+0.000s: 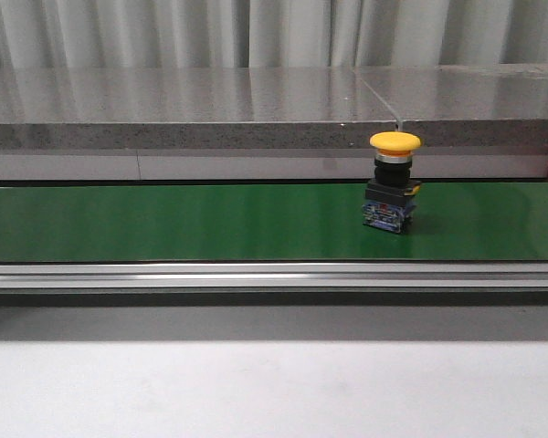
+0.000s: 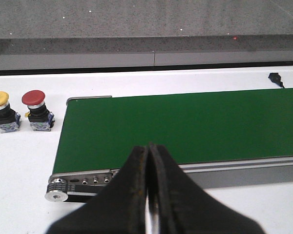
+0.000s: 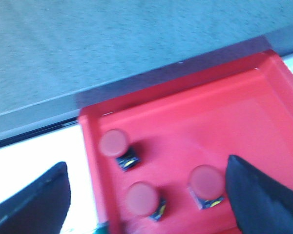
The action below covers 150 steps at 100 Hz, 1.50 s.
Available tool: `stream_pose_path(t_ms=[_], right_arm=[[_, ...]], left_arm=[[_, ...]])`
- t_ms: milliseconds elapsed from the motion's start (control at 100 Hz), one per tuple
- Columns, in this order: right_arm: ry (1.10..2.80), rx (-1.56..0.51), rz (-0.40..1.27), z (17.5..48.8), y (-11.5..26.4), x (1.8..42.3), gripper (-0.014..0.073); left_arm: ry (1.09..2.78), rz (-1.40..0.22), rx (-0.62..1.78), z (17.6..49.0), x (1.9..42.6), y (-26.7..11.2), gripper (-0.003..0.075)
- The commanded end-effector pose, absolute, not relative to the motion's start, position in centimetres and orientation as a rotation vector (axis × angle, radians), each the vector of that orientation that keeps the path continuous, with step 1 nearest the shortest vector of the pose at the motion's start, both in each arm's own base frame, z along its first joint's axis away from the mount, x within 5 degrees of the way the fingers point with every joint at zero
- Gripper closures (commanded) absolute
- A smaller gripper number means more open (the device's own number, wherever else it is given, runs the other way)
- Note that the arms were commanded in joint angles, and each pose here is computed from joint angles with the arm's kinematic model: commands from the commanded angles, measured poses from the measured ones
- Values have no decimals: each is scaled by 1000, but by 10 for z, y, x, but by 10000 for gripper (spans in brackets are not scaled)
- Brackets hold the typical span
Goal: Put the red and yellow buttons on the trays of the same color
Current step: 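Descend the right gripper onto the yellow button on the belt and grasp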
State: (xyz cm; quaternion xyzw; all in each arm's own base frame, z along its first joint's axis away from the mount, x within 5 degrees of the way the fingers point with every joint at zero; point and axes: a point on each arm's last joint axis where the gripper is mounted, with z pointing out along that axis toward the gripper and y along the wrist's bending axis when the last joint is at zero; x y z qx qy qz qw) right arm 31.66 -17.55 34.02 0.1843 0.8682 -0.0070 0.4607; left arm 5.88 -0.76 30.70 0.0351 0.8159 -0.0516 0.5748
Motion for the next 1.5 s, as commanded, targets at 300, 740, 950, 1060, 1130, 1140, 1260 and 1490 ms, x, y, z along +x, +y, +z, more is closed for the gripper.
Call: stream_pose_path(t_ms=[300, 740, 950, 1060, 1130, 1140, 1260, 1490], right_arm=[[2136, 60, 102, 361, -60, 271, -41], [2352, -450, 295, 328, 0, 276, -41], [2397, -585, 352, 309, 20, 287, -41], [2419, -601, 367, 299, 26, 295, -41], [2419, -589, 354, 292, 27, 302, -41], [2418, -589, 352, 291, 27, 303, -41], [2424, -572, 341, 280, 28, 313, -41], [2445, -534, 354, 265, 29, 324, 41]], left_arm=[[1829, -146, 80, 320, 61, -9, 739], [1829, -146, 80, 320, 61, -9, 739], [1829, -146, 80, 320, 61, -9, 739], [1829, -146, 80, 320, 61, -9, 739], [1829, -146, 80, 320, 61, -9, 739], [1829, -146, 80, 320, 61, -9, 739], [1829, -146, 80, 320, 61, -9, 739], [1829, -146, 80, 320, 61, -9, 739]])
